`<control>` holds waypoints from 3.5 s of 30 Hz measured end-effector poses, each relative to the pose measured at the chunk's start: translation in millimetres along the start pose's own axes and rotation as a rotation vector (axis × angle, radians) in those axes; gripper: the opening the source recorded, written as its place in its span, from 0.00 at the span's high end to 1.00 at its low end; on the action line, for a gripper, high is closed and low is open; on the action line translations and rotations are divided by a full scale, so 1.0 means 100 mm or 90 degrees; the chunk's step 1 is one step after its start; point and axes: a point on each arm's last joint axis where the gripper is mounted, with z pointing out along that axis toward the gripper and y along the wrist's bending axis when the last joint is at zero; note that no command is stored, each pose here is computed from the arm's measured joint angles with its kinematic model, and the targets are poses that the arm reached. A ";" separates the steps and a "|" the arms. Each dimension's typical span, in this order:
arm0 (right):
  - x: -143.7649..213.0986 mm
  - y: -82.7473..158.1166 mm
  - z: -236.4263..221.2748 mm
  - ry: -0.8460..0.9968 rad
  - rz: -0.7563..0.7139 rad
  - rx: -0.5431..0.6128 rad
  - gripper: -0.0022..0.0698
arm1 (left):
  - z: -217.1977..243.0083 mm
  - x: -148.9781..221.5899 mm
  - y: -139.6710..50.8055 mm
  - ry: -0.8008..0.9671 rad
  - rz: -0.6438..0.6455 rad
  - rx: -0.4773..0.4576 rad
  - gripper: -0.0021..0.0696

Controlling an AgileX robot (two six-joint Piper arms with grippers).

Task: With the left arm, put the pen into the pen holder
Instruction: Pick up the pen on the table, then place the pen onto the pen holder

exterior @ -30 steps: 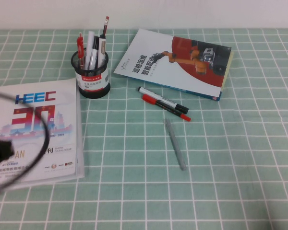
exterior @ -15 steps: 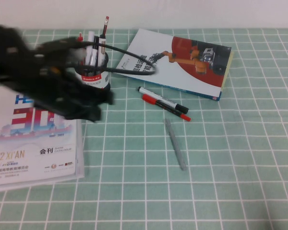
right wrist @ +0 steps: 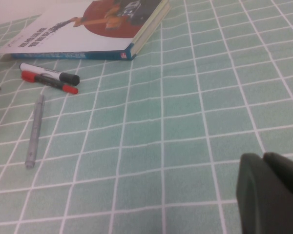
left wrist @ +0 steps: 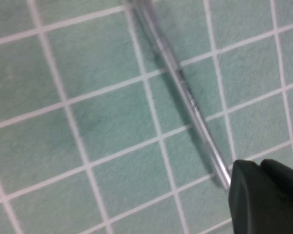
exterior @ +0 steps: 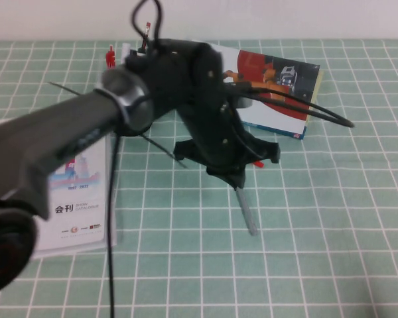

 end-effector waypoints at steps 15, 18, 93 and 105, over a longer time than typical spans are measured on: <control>0.00 0.00 0.00 0.000 0.000 0.000 1.00 | 0.28 -0.17 -0.13 0.034 0.039 -0.035 0.55; 0.00 0.00 0.00 0.000 0.000 0.000 1.00 | 0.29 -0.18 -0.13 0.029 -0.025 -0.035 0.44; 0.00 0.00 0.00 0.000 0.000 0.000 1.00 | 0.12 -0.16 -0.18 -0.001 0.212 -0.133 0.90; 0.00 0.00 0.00 0.000 0.000 0.000 1.00 | -0.99 0.26 0.18 -0.378 0.232 -0.079 0.90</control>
